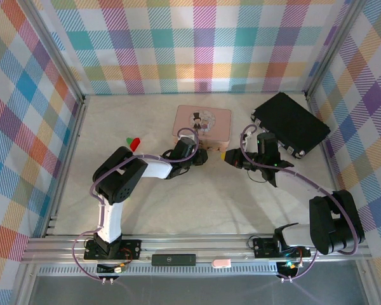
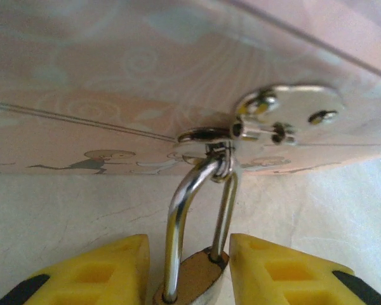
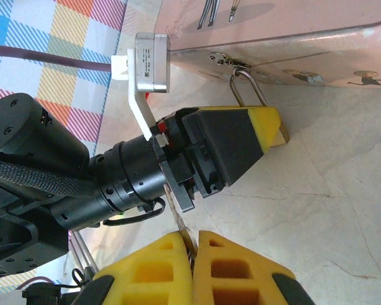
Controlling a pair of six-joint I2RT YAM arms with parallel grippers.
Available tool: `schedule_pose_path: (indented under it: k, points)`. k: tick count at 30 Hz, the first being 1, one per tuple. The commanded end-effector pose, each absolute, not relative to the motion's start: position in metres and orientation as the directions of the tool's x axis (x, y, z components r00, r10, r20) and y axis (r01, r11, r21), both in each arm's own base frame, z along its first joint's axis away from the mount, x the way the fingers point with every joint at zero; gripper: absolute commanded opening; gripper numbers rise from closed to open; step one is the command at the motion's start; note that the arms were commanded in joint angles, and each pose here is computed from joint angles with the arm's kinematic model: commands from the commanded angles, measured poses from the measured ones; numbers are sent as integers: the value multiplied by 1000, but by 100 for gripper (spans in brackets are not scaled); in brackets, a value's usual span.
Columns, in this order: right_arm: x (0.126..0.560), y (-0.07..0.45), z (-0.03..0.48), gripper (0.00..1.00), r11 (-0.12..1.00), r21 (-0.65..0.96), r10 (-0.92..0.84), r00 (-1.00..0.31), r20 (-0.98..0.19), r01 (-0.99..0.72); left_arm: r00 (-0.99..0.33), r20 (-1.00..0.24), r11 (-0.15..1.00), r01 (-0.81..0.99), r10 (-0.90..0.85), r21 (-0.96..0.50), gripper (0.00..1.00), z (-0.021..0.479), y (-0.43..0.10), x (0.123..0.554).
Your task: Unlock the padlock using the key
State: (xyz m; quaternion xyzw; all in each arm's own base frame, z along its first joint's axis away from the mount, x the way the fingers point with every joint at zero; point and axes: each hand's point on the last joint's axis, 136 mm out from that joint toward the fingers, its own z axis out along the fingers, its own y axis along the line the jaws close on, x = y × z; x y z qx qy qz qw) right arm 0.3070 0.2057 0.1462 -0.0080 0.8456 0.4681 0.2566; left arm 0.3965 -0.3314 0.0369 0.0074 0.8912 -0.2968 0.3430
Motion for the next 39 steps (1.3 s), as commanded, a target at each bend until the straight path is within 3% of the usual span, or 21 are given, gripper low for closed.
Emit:
schedule_pose_path:
  k: [1,7,10,18,24,39]
  points:
    - [309,204,151,0,554,788,242,-853,-462,-269,-798,-579,823,209,-169,-528,32,14,-337,389]
    - [308,204,140,0,546,804,261,-864,-431,-236,-812,-538,794,166,-226,-585,18,12,-336,388]
    - [305,201,130,0,545,814,282,-870,-403,-201,-812,-467,699,105,-350,-707,1,29,-333,390]
    - [294,199,110,0,493,866,354,-889,-291,-87,-813,-223,312,53,-538,-948,0,97,-345,390]
    - [289,206,106,0,430,902,398,-889,-226,-37,-814,-74,71,40,-576,-997,0,119,-349,388]
    - [311,240,117,0,236,967,371,-912,-176,-91,-830,-133,33,137,-541,-990,0,167,-346,371]
